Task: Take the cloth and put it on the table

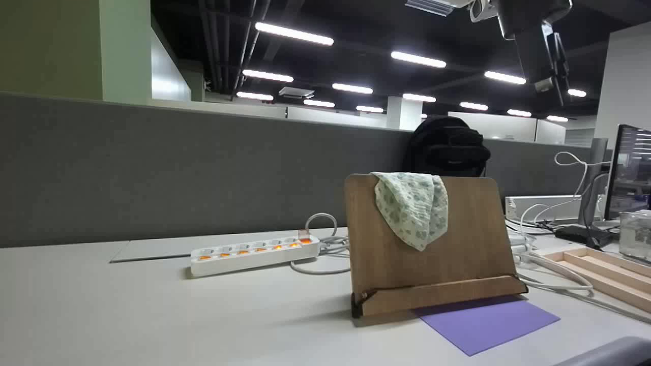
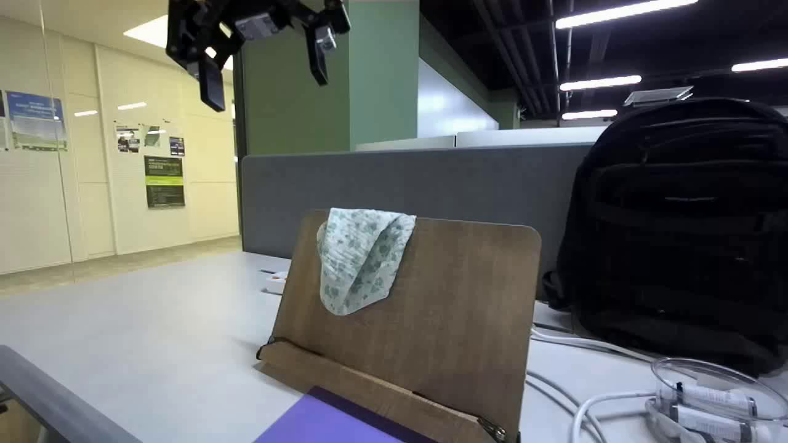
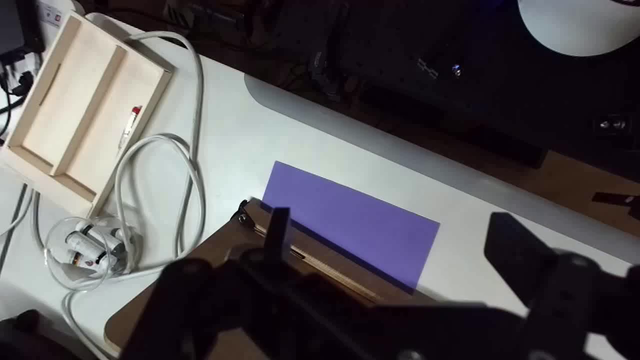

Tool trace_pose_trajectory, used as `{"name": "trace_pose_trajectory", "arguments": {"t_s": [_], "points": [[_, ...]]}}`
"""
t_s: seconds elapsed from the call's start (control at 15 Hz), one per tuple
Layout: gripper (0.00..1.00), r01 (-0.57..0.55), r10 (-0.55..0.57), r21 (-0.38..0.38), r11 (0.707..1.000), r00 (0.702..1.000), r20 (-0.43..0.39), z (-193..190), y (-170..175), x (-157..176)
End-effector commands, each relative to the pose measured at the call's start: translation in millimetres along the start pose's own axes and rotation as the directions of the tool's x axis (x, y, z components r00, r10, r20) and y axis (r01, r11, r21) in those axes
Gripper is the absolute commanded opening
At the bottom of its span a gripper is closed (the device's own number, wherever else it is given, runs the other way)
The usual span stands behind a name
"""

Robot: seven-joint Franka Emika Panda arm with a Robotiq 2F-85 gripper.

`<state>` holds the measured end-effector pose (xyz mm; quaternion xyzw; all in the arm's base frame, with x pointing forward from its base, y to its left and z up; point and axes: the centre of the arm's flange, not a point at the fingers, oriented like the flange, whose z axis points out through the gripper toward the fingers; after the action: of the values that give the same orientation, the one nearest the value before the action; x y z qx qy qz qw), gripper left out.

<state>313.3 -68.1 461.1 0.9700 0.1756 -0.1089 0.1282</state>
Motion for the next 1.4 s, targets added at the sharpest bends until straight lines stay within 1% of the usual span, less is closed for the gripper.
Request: {"name": "trace_pose_trajectory", "arguments": {"t_s": [0.0,0.6,0.67,0.73,0.93,1.0,1.13,1.2,1.33], "points": [[1.00,0.000,0.000,0.000,1.000,1.000,0.000,0,0,0],[1.00,0.000,0.000,0.000,1.000,1.000,0.000,0,0,0],[1.00,-0.015,0.015,-0.028,0.999,1.000,0.002,0,-2,2],[1.00,-0.018,0.018,-0.039,0.999,1.000,-0.008,1,-2,5],[1.00,-0.086,0.084,-0.029,0.996,0.994,-0.066,5,14,23],[1.00,-0.105,0.103,-0.020,0.994,0.991,-0.085,7,19,29],[1.00,-0.126,0.128,0.023,0.992,0.984,-0.126,17,33,45],[1.00,-0.132,0.138,0.052,0.990,0.979,-0.147,22,38,52],[1.00,-0.126,0.153,0.141,0.982,0.969,-0.195,33,49,67]]}}
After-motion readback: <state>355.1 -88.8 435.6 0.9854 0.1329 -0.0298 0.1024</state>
